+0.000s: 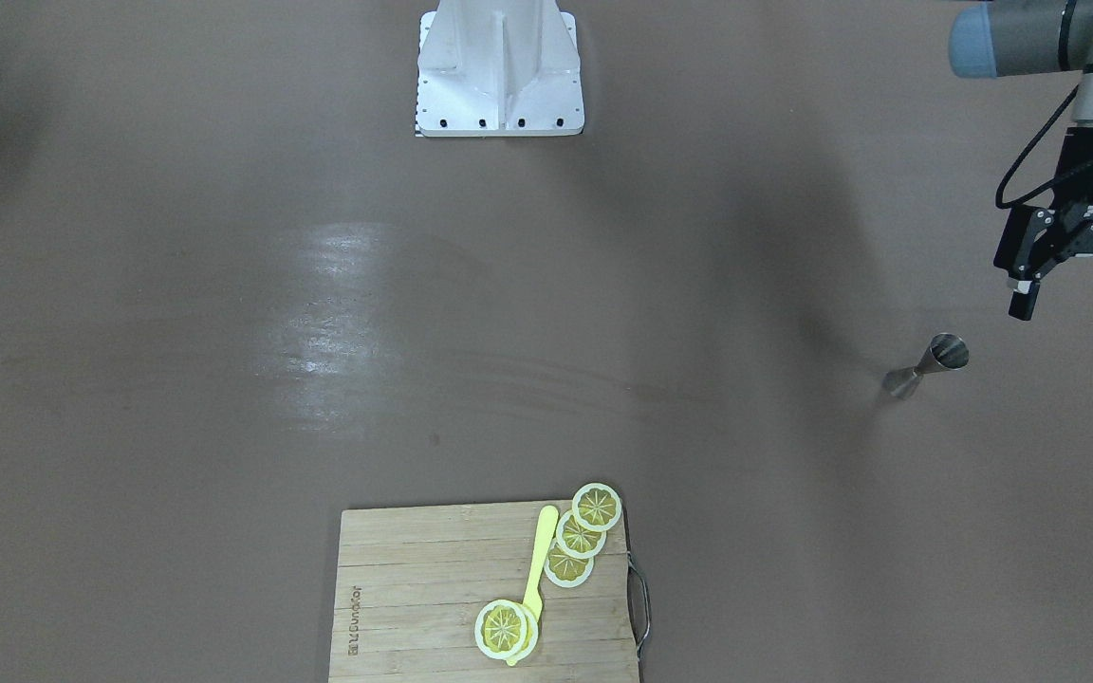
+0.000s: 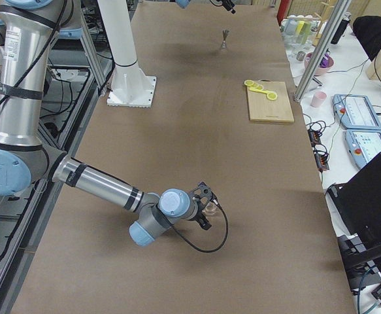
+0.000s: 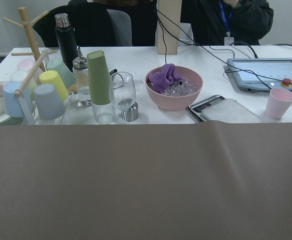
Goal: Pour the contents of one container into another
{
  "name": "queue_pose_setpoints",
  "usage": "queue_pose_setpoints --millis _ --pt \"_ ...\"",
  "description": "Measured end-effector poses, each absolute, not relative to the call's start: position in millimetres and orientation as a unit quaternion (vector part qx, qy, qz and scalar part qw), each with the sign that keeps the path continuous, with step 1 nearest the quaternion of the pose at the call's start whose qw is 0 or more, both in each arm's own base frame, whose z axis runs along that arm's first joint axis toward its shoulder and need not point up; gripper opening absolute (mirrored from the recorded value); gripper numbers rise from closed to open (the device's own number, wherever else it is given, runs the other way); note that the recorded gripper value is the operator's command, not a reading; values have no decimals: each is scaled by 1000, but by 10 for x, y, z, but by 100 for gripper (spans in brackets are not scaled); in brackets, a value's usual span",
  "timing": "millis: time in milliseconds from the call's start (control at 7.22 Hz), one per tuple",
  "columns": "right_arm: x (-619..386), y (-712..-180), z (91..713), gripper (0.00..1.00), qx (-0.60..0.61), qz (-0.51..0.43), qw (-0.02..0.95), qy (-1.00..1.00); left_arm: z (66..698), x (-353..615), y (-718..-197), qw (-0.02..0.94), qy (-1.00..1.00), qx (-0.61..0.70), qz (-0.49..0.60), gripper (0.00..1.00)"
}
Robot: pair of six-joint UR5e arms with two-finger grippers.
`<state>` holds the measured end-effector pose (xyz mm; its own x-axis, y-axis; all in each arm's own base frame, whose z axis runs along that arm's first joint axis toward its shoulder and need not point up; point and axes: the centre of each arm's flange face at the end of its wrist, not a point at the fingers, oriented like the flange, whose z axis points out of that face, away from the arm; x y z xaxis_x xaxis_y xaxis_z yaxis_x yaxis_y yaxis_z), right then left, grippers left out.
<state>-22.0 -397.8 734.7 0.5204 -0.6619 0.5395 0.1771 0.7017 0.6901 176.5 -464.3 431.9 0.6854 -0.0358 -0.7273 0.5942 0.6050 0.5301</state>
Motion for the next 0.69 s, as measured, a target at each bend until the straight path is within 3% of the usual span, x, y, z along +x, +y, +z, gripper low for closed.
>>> queue_pose_setpoints --millis 692 --pt "-602 -4127 7441 98 321 -294 805 -403 4805 2532 -4104 776 302 488 -263 97"
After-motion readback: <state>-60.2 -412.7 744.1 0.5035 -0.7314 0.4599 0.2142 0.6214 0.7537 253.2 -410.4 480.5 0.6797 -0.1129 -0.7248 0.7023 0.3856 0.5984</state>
